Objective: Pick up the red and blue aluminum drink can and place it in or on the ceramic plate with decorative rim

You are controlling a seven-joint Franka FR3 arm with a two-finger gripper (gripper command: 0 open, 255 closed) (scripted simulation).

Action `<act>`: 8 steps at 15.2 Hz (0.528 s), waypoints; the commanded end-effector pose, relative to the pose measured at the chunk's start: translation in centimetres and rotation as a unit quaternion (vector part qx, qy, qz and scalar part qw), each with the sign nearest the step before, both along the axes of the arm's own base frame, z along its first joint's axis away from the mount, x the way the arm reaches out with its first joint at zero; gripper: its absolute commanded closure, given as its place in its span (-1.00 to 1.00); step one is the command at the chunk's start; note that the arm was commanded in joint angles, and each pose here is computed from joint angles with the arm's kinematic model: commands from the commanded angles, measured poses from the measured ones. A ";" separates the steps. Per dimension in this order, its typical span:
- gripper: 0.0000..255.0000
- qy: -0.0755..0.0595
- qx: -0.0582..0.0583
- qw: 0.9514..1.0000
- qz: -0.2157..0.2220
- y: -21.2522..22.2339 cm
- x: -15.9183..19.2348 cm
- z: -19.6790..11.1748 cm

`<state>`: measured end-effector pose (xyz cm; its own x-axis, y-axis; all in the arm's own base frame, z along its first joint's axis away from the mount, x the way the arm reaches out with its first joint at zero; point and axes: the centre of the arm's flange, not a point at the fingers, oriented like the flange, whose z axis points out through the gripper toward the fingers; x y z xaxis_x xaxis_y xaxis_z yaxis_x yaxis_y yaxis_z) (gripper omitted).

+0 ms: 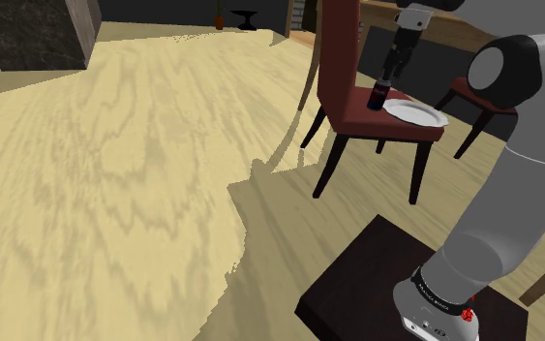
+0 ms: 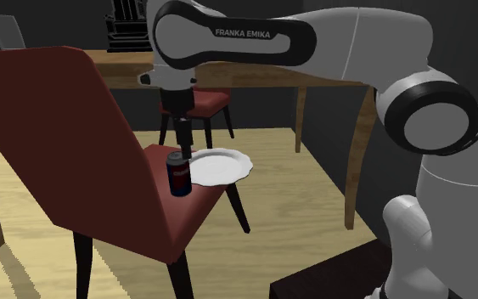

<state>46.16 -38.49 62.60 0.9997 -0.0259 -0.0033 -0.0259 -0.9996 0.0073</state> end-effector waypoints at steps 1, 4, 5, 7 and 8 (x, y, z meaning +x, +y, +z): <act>-1.00 0.000 0.000 1.000 0.000 -0.4 0.1 -0.7; -1.00 0.000 0.000 1.000 0.000 -0.4 0.1 -2.3; -1.00 0.000 0.000 1.000 0.000 -0.4 0.1 -2.8; -1.00 0.000 0.000 1.000 0.000 -0.4 0.1 -3.7; -1.00 0.000 0.000 1.000 0.000 -0.4 0.1 -3.7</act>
<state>46.29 -38.83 59.09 0.9997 -0.0254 -0.0031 -0.0254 -0.9996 0.0078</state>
